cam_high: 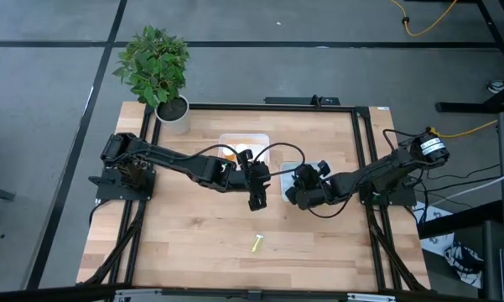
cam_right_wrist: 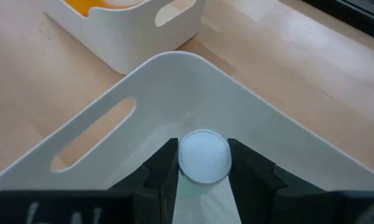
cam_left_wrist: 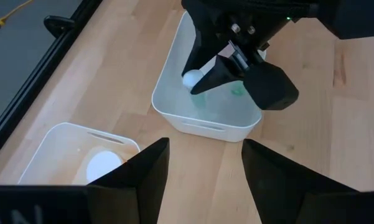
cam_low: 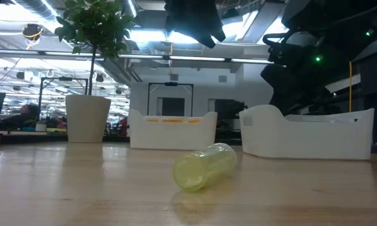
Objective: Pick and place medicine bottles into bin by pill shape (circle, oval)
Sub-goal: Put the small blue pill bottle into the bottom white bin, then put the small yellow pill bottle into the bottom white bin
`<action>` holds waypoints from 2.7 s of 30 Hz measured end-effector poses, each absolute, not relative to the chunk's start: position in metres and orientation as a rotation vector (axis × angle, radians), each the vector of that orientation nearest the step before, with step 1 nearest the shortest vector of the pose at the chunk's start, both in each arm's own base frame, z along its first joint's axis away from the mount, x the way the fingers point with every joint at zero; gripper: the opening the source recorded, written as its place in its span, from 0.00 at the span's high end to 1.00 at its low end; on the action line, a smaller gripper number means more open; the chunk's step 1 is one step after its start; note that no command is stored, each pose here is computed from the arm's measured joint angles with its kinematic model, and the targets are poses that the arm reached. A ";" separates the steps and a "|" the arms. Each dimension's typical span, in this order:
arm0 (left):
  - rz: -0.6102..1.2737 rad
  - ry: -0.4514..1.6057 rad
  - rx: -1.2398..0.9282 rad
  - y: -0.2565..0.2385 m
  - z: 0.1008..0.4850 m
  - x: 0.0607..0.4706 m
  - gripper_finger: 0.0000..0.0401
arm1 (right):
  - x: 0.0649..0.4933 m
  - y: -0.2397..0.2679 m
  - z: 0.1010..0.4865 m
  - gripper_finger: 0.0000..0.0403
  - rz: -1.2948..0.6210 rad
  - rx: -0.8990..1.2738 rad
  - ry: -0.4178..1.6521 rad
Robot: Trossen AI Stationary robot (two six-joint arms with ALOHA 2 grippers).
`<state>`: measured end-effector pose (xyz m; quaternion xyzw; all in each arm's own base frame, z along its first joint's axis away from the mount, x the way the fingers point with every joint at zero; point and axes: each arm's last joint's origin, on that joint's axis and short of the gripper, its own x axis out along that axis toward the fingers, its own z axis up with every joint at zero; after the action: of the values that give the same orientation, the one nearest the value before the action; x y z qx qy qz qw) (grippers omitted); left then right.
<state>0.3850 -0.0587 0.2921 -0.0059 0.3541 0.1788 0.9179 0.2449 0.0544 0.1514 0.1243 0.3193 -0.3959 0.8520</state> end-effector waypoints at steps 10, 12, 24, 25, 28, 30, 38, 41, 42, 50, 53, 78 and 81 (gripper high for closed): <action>0.368 0.729 -0.013 -0.059 0.292 0.385 0.51 | 0.246 0.055 0.146 0.70 -0.847 0.275 0.676; 0.369 0.728 -0.014 -0.059 0.292 0.385 0.51 | 0.246 0.055 0.146 0.70 -0.848 0.274 0.677; 0.369 0.728 -0.014 -0.058 0.292 0.385 0.51 | 0.247 0.055 0.146 0.64 -0.848 0.278 0.671; 0.369 0.728 -0.014 -0.058 0.292 0.385 0.51 | 0.247 0.055 0.146 0.61 -0.848 0.278 0.670; 0.369 0.728 -0.014 -0.058 0.292 0.385 0.51 | 0.247 0.055 0.146 0.52 -0.848 0.278 0.670; 0.369 0.728 -0.014 -0.058 0.292 0.385 0.51 | 0.247 0.055 0.146 0.46 -0.848 0.278 0.670; 0.369 0.728 -0.014 -0.058 0.292 0.385 0.51 | 0.258 0.058 0.161 0.37 -0.812 0.242 0.668; 0.369 0.728 -0.014 -0.058 0.292 0.385 0.51 | 0.267 0.061 0.179 0.36 -0.791 0.215 0.696; 0.369 0.728 -0.014 -0.058 0.292 0.385 0.51 | 0.269 0.062 0.186 0.36 -0.791 0.205 0.712; 0.392 0.720 -0.078 -0.059 0.292 0.385 0.51 | 0.270 0.063 0.247 0.36 -0.876 0.145 0.835; 0.448 0.746 -0.209 -0.058 0.289 0.380 0.51 | 0.261 0.064 0.263 0.36 -0.860 0.197 1.000; 0.371 0.901 -0.606 -0.174 0.225 0.374 0.51 | 0.194 0.123 0.279 0.36 -0.351 0.276 1.787; 0.370 0.952 -0.598 -0.179 0.212 0.375 0.51 | 0.187 0.134 0.279 0.36 -0.429 0.320 1.772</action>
<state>0.3751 -0.1790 0.2116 -0.2817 0.4485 0.1743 0.8301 0.1867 0.1342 0.2787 0.1383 0.7647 -0.1853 0.6015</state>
